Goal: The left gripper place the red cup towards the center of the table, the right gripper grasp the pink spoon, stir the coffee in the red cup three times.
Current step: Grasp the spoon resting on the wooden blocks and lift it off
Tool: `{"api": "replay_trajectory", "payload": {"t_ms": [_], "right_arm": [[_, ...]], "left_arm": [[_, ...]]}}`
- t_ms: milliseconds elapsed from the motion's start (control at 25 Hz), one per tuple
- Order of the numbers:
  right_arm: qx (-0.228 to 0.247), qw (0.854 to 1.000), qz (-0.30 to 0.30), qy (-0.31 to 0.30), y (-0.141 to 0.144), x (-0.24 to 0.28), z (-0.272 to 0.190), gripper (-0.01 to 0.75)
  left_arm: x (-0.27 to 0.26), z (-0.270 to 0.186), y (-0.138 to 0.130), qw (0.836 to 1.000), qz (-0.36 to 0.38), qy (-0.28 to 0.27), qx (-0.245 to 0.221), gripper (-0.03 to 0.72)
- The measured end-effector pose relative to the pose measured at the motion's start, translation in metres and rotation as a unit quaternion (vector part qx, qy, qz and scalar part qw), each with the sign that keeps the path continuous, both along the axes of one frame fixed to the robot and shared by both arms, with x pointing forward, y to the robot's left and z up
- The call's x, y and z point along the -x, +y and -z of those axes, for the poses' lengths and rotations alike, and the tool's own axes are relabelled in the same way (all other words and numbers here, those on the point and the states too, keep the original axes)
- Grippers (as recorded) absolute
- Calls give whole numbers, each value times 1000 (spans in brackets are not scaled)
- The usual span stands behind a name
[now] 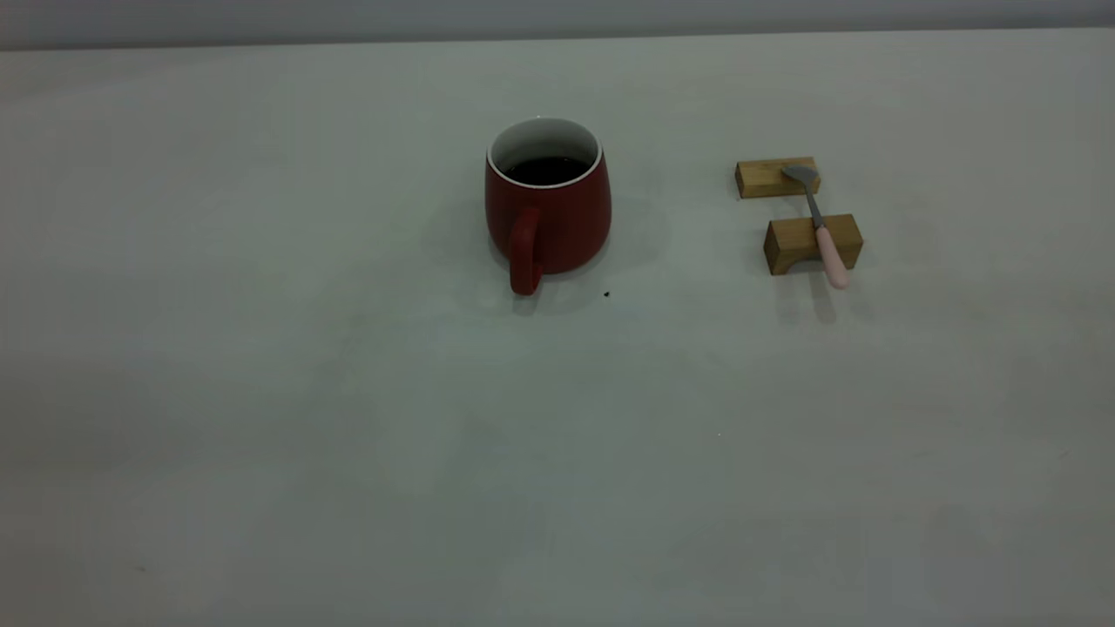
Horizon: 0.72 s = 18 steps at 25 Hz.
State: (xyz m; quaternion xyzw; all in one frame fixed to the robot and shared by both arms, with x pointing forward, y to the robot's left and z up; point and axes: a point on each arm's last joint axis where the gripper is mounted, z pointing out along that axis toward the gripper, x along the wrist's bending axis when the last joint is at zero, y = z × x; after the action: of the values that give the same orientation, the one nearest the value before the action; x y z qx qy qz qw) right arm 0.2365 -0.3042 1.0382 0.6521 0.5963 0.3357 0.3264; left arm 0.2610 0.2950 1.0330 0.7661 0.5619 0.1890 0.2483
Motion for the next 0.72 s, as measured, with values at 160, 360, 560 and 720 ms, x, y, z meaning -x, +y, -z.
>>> {"api": "replay_trajectory", "payload": {"t_ms": [160, 360, 560, 720], "right_arm": [[0, 1000, 0, 0, 0, 0, 0, 380], [0, 1000, 0, 0, 0, 0, 0, 380], [8, 1000, -10, -11, 1, -1, -10, 403], [9, 998, -49, -24, 7, -23, -31, 487]], "left_arm": [[15, -1, 5, 997, -51, -52, 13, 407], [33, -1, 7, 987, -113, -116, 20, 407], [38, 0, 7, 984, -119, -128, 22, 407], [38, 0, 7, 984, -119, -128, 22, 407]]}}
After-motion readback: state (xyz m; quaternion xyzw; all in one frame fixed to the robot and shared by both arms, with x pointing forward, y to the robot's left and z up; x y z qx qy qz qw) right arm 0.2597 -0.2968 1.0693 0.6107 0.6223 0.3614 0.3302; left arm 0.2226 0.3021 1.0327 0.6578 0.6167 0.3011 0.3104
